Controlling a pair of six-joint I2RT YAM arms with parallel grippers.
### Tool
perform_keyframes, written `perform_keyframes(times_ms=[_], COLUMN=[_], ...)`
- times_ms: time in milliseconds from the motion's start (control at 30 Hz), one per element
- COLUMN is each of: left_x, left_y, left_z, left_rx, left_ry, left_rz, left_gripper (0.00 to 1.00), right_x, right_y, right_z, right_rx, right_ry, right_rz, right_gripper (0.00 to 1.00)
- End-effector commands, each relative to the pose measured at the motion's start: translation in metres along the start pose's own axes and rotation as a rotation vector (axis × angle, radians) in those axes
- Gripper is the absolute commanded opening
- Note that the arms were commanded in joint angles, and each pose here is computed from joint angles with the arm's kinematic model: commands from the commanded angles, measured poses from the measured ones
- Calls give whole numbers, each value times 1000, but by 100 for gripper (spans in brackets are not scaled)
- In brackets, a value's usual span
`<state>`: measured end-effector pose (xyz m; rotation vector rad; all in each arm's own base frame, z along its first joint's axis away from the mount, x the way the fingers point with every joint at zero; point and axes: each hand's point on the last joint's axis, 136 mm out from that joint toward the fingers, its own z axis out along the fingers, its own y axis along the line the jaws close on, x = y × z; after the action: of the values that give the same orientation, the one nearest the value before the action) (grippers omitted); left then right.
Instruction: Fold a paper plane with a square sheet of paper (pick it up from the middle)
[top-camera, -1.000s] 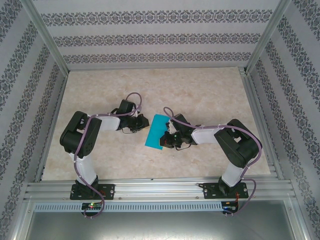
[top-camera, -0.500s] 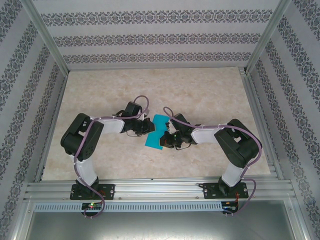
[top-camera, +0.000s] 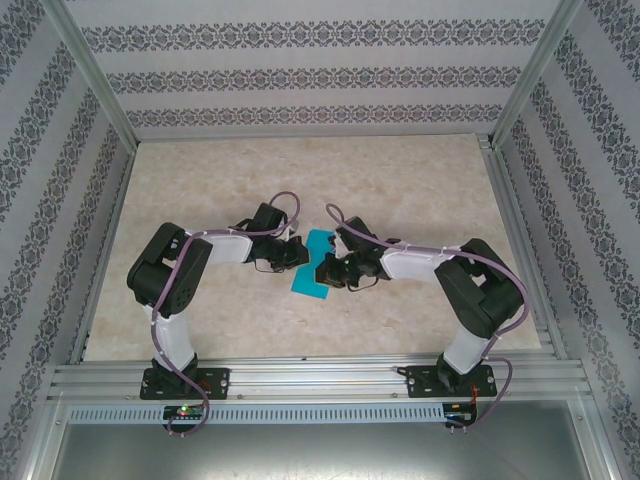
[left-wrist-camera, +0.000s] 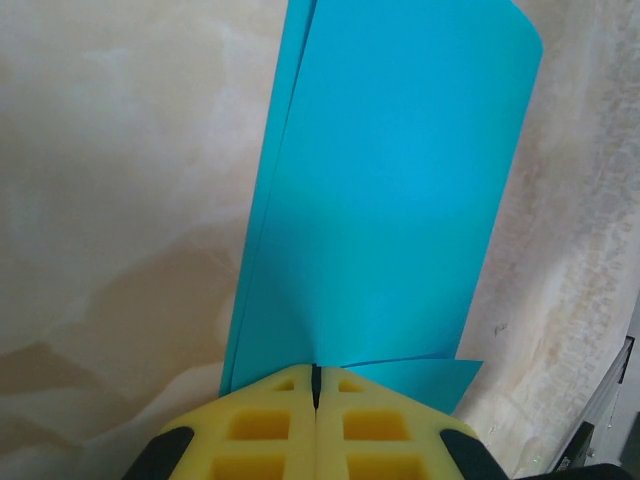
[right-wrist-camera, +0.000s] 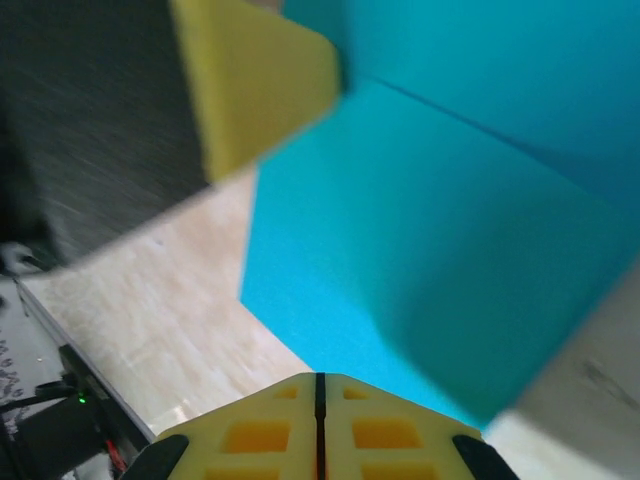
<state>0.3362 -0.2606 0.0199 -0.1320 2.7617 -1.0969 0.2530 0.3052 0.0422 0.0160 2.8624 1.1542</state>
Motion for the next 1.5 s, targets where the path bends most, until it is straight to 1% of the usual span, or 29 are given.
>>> perform_keyframes(times_ms=[0,100,200,300,567,767,867,1033,1133,1200,1267,1300,1400,1433,1467], left_x=[8,7,8,8,11,13,14,14,12,10,10,10,9,8,7], left_y=[24,24,24,27,39,43,44,43,38,32,26,23,13,10,8], left_z=[5,5,5,5,6,7,6,7,5,3,0,-1,-5,-6,-7], left_rx=[-96,-95,-92,-108,-149,-163,-168,-165,-151,-135,-114,-102,-70,-64,-61], left_ry=[24,25,25,23,16,20,21,24,23,18,14,12,4,0,-5], left_rz=[-23,-28,-32,-38,-68,-76,-74,-67,-50,-47,-52,-57,-63,-62,-59], left_gripper=[7,7,7,6,1,0,1,1,1,2,2,2,3,3,3], right_x=[-6,-8,-1,8,24,47,56,65,58,47,32,24,1,-6,-11], right_y=[8,3,-10,-25,-19,-38,-47,-50,-47,-43,-42,-41,-35,-34,-33], right_z=[13,24,36,38,21,18,12,2,-10,-17,-25,-28,-30,-29,-28], right_rx=[-11,9,39,79,27,38,51,61,66,66,77,77,52,49,48], right_ry=[15,34,64,86,87,111,104,106,61,15,-46,-73,-124,-134,-142], right_rz=[8,22,37,56,56,104,112,100,93,96,108,121,159,175,190], right_gripper=[8,8,9,9,12,12,13,13,15,23,29,34,37,41,42])
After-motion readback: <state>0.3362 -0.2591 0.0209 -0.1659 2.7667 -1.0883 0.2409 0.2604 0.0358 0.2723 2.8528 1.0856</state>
